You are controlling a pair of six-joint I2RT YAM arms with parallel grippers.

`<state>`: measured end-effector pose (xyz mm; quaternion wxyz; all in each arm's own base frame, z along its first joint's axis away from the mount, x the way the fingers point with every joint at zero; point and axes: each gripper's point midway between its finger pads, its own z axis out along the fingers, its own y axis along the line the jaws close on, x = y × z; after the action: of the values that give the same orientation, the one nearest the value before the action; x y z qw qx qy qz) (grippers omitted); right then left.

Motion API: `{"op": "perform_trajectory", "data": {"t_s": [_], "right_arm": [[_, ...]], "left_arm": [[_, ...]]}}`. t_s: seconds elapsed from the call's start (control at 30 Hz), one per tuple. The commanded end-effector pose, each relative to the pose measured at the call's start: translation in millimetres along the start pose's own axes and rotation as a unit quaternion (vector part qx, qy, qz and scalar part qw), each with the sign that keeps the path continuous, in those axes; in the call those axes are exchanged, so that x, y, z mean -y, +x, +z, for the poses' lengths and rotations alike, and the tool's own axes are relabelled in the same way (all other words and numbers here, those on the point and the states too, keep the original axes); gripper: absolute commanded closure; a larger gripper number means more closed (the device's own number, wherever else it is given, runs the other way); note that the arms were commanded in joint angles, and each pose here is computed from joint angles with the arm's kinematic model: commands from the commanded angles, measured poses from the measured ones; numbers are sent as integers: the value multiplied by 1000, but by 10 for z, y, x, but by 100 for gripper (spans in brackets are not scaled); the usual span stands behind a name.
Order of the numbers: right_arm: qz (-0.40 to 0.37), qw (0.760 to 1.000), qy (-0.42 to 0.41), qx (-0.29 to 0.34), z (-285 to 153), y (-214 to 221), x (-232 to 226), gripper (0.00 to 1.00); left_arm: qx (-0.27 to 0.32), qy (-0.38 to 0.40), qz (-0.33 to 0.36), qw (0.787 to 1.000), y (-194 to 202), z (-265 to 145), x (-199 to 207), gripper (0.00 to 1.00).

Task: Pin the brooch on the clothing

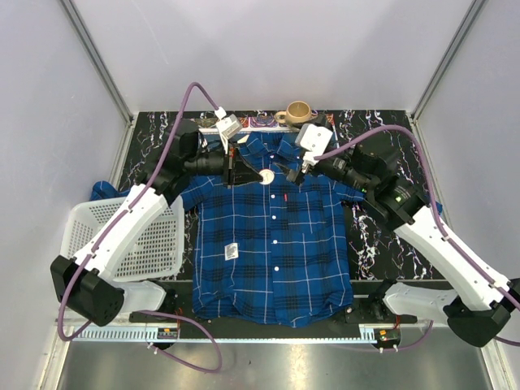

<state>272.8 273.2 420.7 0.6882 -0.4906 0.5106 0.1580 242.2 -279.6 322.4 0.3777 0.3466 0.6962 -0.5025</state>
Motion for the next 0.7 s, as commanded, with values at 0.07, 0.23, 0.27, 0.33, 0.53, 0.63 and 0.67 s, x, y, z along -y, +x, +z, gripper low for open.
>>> {"op": "perform_trajectory", "data": {"t_s": [0.07, 0.23, 0.27, 0.33, 0.53, 0.63, 0.67], "right_arm": [[36, 999, -9, 21, -92, -299, 92, 2], [182, 975, -126, -38, -162, 87, -109, 31], [212, 963, -157, -60, -154, 183, -182, 41], [236, 946, -217, -51, -157, 156, -269, 47], [280, 896, -340, -55, -254, 162, -619, 51], [299, 883, -356, -62, -164, 204, -687, 48], [298, 881, -362, -63, -141, 188, -732, 48]], "left_arm": [[-1, -7, 76, 997, -159, -122, 18, 100], [-46, -6, 98, 994, -37, -193, 26, 100], [-48, -6, 111, 993, -50, -208, 32, 100], [-62, -2, 111, 992, 17, -240, 58, 100], [-87, 9, 130, 988, 94, -282, 85, 100], [-92, 18, 134, 987, 108, -266, 101, 100], [-96, 20, 141, 985, 117, -249, 96, 100]]}}
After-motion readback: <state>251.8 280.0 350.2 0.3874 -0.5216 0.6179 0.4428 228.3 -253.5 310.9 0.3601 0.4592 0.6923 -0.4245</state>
